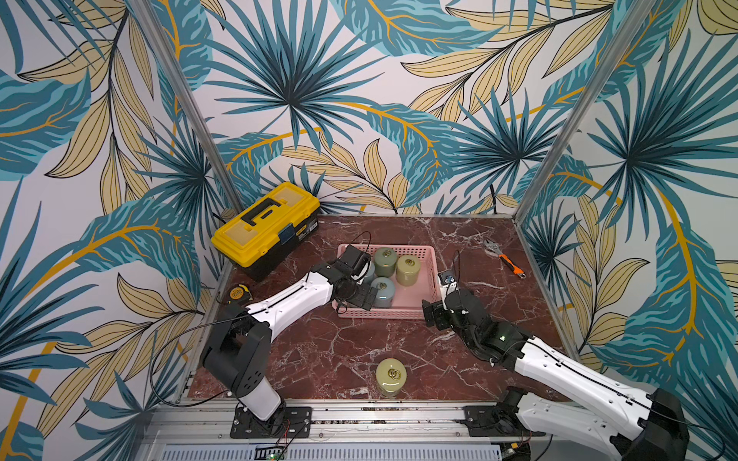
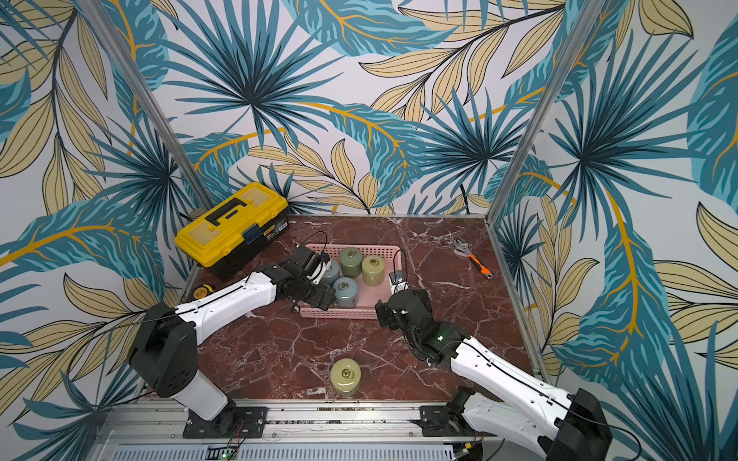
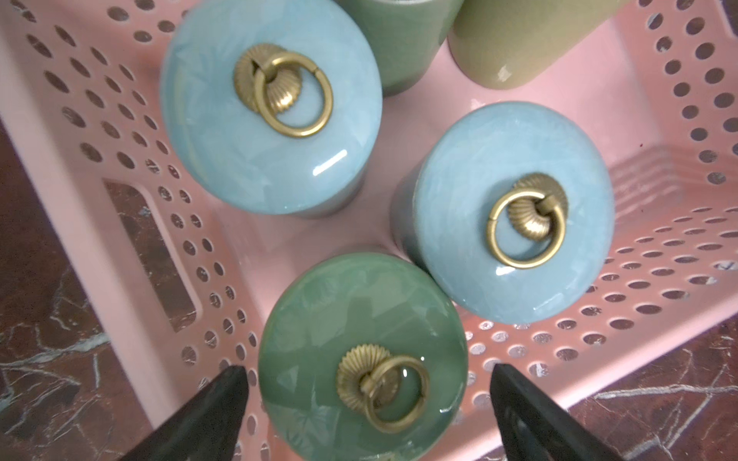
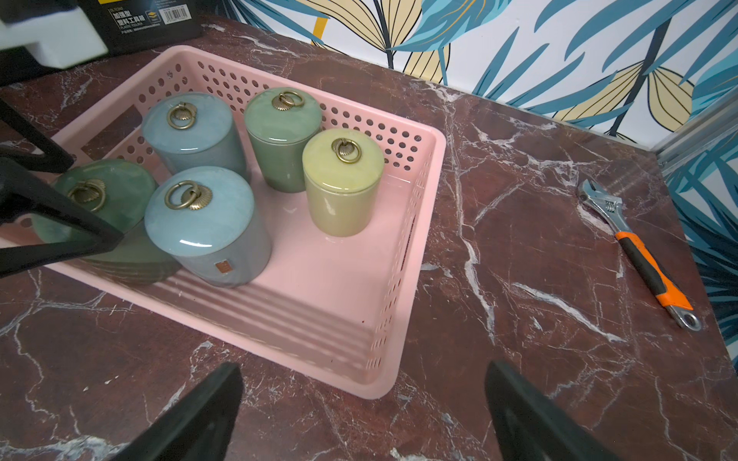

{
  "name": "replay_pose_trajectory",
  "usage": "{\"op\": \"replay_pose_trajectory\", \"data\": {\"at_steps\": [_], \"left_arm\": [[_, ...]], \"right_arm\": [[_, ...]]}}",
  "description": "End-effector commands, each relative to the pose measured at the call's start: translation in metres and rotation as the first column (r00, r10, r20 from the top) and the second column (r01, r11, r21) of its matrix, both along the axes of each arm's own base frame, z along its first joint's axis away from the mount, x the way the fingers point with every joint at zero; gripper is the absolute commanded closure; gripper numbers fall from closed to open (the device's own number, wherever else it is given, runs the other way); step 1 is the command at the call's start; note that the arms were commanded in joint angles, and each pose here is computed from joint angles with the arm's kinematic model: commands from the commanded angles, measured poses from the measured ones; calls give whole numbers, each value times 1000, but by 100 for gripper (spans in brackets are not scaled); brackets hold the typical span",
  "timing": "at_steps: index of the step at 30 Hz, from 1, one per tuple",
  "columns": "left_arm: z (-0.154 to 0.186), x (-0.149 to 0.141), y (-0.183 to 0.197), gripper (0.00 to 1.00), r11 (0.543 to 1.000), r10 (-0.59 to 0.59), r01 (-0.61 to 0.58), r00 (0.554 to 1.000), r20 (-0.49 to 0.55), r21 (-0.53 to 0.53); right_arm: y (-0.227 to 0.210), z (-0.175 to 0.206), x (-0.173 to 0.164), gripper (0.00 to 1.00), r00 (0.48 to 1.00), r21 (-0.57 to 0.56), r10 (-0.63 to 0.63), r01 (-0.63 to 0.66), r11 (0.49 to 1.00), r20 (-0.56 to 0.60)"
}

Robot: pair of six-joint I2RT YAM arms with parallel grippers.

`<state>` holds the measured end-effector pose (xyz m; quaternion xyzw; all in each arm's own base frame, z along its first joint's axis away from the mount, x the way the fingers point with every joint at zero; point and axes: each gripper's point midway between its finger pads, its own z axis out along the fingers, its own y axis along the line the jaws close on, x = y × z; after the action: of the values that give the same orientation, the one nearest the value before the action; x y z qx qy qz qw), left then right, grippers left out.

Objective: Take the tea canister out of the basket
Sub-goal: Pick up the tea canister from the basket.

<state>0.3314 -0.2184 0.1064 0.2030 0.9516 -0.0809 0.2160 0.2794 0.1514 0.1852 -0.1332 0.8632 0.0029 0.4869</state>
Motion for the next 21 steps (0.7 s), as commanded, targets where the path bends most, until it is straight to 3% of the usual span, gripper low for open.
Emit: {"op": "replay_pose_trajectory", "data": {"at_steps": [1,13,21], "left_arm": [[9,8,-5,0,1000,-11,11,1000,21,14],[-9,11,-6,0,998,-13,14,1000,-12,62],[-17,12,-6,8,997,-17,19,999,-28,77]], "right_arm": [[-4,-8,0,1,1000,-19,-13,13,1000,-4],[-4,-8,1,1,1000,-21,-15,15,1000,-5],[-4,-9,1,1,1000,-25,-14,14,1000,-7]]}}
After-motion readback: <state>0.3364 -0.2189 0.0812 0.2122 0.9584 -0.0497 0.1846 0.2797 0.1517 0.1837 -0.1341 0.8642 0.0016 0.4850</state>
